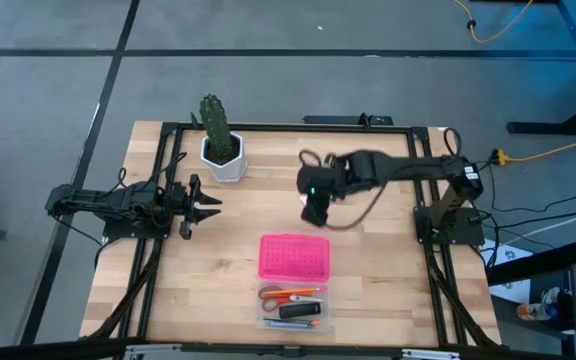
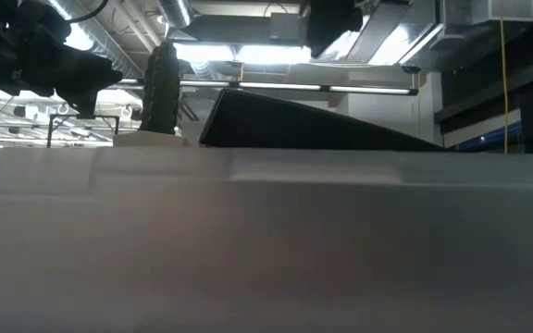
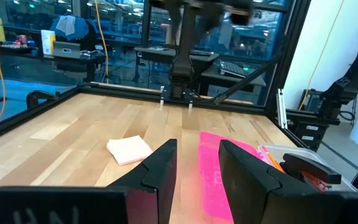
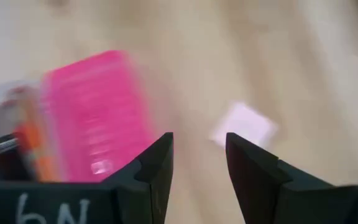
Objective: Pack school essentials
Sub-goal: Put the pink sticky notes into the pencil case
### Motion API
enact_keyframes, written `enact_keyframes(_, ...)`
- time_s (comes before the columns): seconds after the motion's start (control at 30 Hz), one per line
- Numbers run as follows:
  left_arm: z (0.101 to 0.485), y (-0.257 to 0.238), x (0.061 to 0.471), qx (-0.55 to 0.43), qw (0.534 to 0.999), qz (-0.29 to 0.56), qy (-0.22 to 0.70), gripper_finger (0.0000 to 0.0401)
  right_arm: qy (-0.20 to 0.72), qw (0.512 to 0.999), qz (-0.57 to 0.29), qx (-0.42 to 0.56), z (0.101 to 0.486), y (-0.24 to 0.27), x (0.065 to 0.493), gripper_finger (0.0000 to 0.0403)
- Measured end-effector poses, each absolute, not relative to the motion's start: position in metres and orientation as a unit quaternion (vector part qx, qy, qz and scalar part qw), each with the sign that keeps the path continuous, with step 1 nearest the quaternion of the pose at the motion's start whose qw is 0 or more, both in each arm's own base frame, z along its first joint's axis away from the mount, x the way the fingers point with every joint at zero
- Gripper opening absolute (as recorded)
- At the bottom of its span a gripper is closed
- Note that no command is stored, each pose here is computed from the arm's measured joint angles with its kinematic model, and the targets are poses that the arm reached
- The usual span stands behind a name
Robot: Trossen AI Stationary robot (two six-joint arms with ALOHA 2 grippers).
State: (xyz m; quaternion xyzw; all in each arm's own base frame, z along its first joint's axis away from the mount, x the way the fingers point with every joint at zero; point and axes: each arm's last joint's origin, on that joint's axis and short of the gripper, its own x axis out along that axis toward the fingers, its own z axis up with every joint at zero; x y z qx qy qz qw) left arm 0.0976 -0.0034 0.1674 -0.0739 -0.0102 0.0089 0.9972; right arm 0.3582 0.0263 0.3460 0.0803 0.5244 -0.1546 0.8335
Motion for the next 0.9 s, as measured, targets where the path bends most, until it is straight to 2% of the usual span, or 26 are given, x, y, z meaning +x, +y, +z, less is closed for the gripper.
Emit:
enact_keyframes(0.3, 0.167, -0.003, 0.098, -0.074, 0.997, 0.009, -0.01, 0.0114, 0.52, 0.825, -0.21, 0.068, 0.347, -0.024, 0.358, 0.0147)
enact_keyframes(0.53, 0.167, -0.003, 0.098, -0.074, 0.997, 0.009, -0.01, 0.0114, 0.526, 0.827, -0.195, 0.049, 0.347, -0.032, 0.358, 0.0147)
enact_keyframes(0.67, 0.167, -0.003, 0.098, -0.074, 0.997, 0.009, -0.01, 0.0114, 0.518, 0.83, -0.194, 0.075, 0.346, -0.032, 0.361, 0.015)
enact_keyframes(0.77, 0.167, -0.003, 0.098, -0.074, 0.997, 0.009, -0.01, 0.0114, 0.522, 0.827, -0.182, 0.104, 0.338, -0.032, 0.366, 0.0171)
enact_keyframes(0.9, 0.167, -0.003, 0.098, -0.074, 0.997, 0.009, -0.01, 0.0114, 0.544, 0.81, -0.185, 0.118, 0.311, -0.031, 0.377, 0.0228)
